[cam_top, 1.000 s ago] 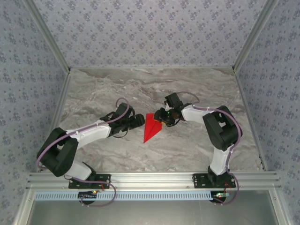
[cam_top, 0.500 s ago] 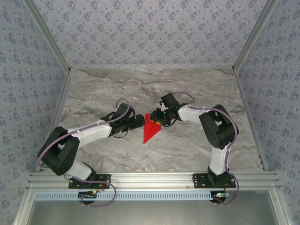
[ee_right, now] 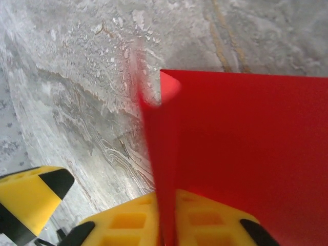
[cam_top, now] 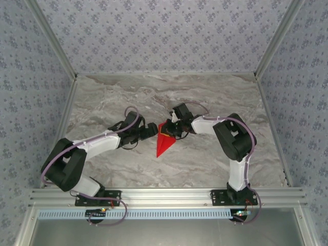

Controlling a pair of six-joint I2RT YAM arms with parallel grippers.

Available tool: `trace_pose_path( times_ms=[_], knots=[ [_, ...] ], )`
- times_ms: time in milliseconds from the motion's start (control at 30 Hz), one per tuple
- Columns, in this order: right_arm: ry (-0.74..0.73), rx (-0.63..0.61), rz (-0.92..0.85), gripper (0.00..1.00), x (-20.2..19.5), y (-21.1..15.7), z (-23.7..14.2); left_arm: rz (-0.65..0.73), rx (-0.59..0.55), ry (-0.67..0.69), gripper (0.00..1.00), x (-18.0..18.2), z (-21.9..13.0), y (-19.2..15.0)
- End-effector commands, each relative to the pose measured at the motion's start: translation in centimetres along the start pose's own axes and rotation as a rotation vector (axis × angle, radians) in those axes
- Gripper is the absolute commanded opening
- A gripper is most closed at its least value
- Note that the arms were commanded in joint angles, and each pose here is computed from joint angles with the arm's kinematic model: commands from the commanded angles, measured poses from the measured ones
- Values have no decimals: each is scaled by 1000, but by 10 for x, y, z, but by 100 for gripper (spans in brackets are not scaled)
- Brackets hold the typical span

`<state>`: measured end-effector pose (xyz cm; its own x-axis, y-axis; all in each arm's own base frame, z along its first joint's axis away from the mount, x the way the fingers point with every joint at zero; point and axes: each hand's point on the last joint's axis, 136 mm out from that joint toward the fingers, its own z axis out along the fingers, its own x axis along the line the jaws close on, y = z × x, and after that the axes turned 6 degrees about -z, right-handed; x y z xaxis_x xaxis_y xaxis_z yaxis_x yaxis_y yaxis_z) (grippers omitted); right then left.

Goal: Fold a paper plane with a square sheet of paper (pick it up from the middle)

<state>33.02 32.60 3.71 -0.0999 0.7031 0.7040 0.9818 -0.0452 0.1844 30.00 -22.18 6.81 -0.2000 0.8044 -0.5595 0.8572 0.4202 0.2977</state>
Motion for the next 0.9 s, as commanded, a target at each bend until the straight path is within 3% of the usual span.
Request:
trace_pose_path(
  times_ms=[0,333,467,633,800,867],
  knots=[
    [34,-27,-16,3,3,7,-4,-21,17,-64,99,-6,-10,0],
    [392,-216,-46,0,67,75,-93,-81,107,-426,99,-67,-46,-2],
    [523,-216,-20,0,92,89,-114,-114,149,-597,99,-98,-61,-1],
    [609,-198,5,1,112,91,-125,-131,157,-698,98,-118,-67,6],
    [640,-160,31,2,119,87,-126,-157,157,-818,88,-136,-70,17],
    [650,-143,42,2,119,85,-125,-155,149,-848,78,-140,-72,21]
  ],
)
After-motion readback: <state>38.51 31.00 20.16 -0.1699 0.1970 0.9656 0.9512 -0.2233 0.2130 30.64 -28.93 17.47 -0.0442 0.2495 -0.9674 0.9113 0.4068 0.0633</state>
